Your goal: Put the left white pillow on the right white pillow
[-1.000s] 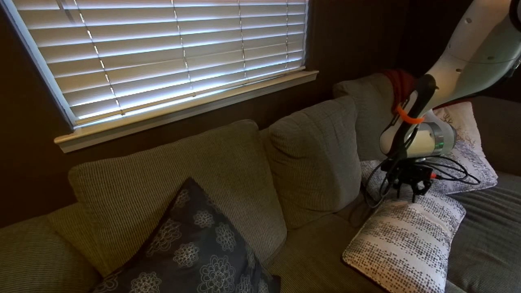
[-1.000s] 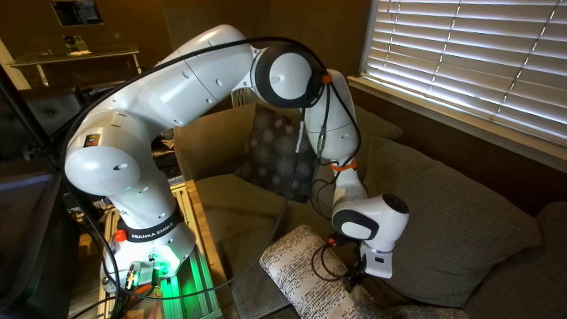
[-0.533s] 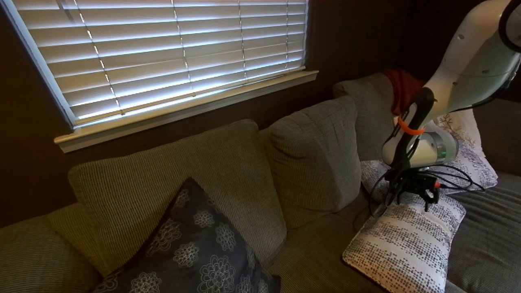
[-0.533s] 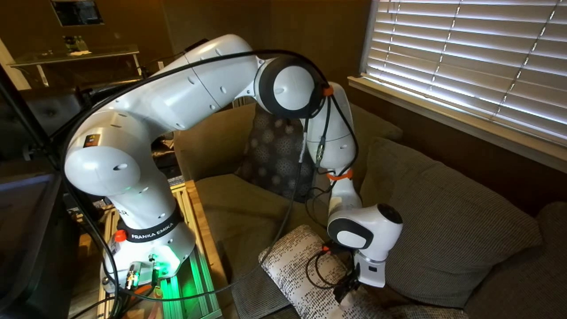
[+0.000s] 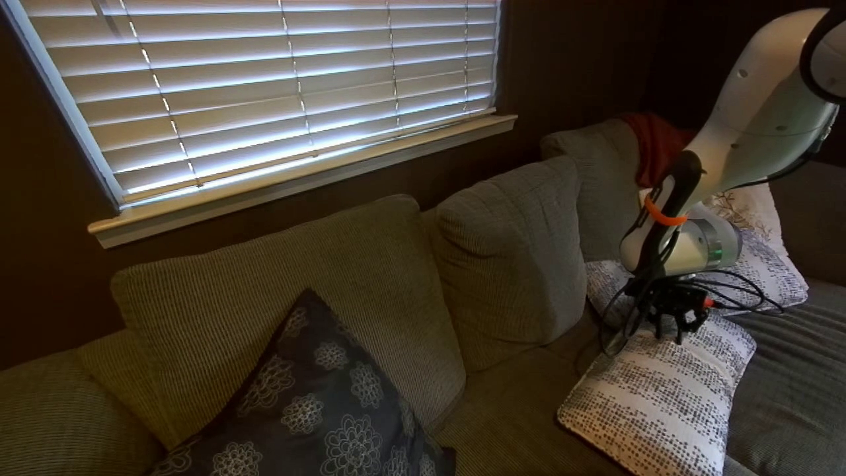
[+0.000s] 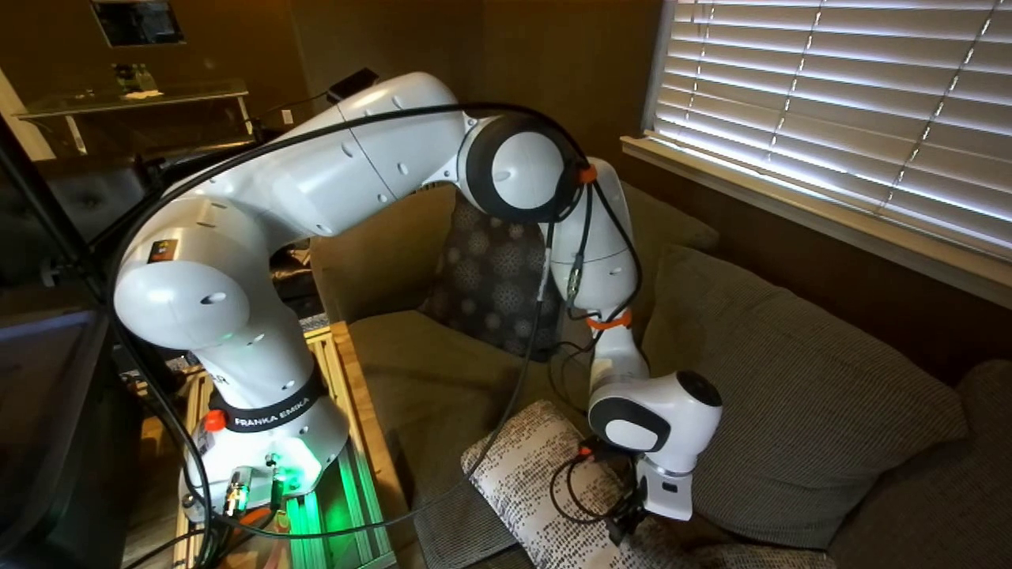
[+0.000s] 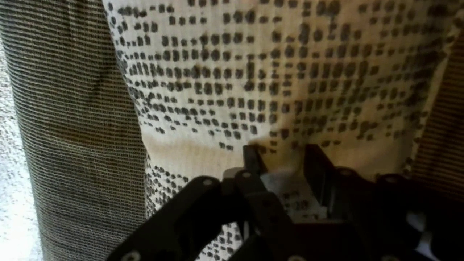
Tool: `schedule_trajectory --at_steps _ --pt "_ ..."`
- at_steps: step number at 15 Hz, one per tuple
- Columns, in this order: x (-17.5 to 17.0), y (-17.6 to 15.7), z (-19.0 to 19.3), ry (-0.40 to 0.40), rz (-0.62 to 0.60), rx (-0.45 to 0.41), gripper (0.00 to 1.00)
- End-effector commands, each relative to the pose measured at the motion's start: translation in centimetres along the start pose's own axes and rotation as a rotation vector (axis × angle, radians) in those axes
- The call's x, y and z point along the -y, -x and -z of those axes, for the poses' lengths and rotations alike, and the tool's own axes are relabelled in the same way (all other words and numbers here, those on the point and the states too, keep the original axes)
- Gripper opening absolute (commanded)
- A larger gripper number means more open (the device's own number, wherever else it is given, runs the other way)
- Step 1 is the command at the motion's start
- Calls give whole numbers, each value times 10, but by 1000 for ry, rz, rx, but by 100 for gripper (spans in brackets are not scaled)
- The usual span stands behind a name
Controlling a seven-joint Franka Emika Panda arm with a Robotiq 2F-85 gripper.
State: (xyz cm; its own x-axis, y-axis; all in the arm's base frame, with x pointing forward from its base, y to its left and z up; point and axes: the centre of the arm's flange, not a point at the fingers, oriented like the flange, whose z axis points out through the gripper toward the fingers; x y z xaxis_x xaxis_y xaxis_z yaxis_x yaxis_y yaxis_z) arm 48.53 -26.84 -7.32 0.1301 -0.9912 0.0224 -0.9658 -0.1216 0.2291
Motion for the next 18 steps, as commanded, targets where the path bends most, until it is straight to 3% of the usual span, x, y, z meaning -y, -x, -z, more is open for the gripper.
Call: schedule_trajectory --at_steps 1,2,7,15,18 --pt "7 -5 -4 20 -1 -9 8" --pt "7 -4 -3 20 0 -9 2" --pt "4 3 12 12 -13 -12 1" --pt "-17 11 106 -79 -43 -87 1" --pt "-26 4 141 -150 -53 -153 1"
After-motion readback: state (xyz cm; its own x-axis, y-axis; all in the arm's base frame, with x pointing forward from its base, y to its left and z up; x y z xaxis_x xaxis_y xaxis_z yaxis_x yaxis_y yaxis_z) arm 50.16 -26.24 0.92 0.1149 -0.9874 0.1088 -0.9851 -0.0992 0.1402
